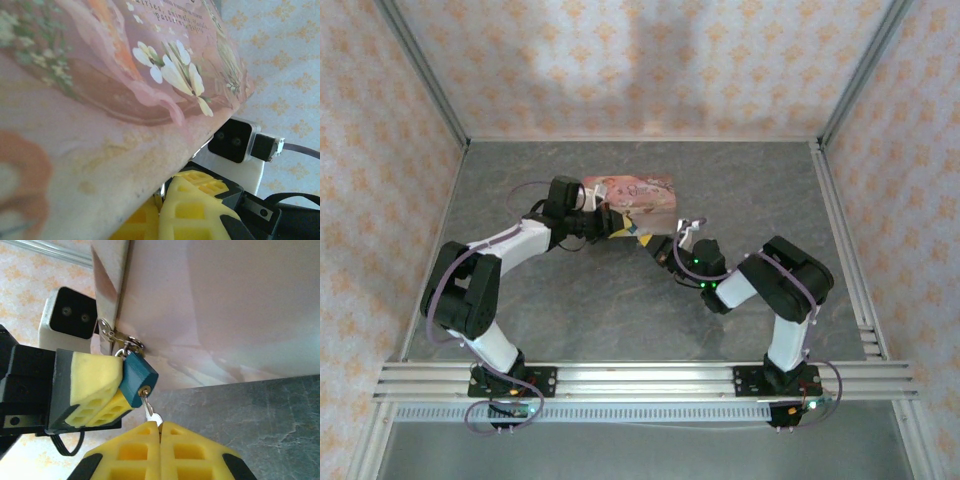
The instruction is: Unlock the padlock with the key
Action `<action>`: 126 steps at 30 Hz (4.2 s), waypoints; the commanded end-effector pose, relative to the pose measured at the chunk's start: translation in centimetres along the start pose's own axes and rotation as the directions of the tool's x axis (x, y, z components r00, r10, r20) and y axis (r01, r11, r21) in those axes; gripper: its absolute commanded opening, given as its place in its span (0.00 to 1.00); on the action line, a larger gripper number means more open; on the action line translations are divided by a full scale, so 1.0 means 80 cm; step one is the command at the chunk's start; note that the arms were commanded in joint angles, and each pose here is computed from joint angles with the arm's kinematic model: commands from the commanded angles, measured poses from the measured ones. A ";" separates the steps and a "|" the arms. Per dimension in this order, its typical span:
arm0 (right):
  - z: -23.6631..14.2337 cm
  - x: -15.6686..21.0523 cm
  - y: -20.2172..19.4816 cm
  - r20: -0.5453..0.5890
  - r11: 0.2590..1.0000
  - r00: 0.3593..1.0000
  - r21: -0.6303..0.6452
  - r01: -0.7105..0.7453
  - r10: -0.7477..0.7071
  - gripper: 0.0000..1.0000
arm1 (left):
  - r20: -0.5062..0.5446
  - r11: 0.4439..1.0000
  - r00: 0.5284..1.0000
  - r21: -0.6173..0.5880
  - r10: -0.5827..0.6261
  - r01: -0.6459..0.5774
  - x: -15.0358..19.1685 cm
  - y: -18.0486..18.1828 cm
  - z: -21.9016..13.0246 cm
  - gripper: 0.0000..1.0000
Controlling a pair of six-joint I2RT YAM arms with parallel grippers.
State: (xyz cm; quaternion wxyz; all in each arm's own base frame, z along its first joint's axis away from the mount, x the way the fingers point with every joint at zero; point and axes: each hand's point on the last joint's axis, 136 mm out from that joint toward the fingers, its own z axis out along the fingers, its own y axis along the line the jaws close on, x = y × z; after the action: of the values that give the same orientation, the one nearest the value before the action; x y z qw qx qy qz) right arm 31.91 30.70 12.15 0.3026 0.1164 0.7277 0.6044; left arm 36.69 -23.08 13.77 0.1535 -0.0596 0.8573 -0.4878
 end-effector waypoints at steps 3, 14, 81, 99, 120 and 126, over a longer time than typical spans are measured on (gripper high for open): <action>0.004 -0.013 0.035 0.013 0.995 1.000 -0.099 0.009 -0.007 0.00 | -0.016 0.997 0.999 0.070 0.047 -0.046 0.008 -0.027 -0.006 0.00; 0.014 -0.018 0.032 0.026 0.994 0.999 -0.096 0.044 -0.042 0.00 | -0.024 0.996 0.999 0.076 0.045 -0.043 0.010 -0.028 -0.005 0.00; -0.005 -0.021 -0.002 0.050 1.000 0.999 -0.006 -0.009 0.009 0.14 | -0.003 0.997 0.999 -0.052 0.049 -0.049 0.021 -0.005 0.020 0.00; -0.083 0.022 -0.059 -0.232 0.844 0.938 0.420 0.334 -0.256 0.33 | -0.060 0.984 0.998 -0.177 0.005 -0.016 0.040 0.032 0.028 0.00; -0.054 0.031 -0.017 -0.480 0.562 0.645 0.326 0.760 -0.594 0.45 | -0.125 0.988 0.991 -0.155 -0.036 0.017 0.061 0.004 0.022 0.00; -0.042 0.042 -0.011 -0.493 0.559 0.606 0.260 0.788 -0.625 0.46 | -0.132 0.992 0.990 -0.120 -0.044 0.028 0.057 -0.015 0.019 0.00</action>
State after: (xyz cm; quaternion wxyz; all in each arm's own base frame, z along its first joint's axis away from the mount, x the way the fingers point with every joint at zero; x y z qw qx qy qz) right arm 27.26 28.37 9.55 0.3373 -0.2000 0.8866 0.2453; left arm 32.68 -24.80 9.04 0.0713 -0.0735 0.9103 -0.4011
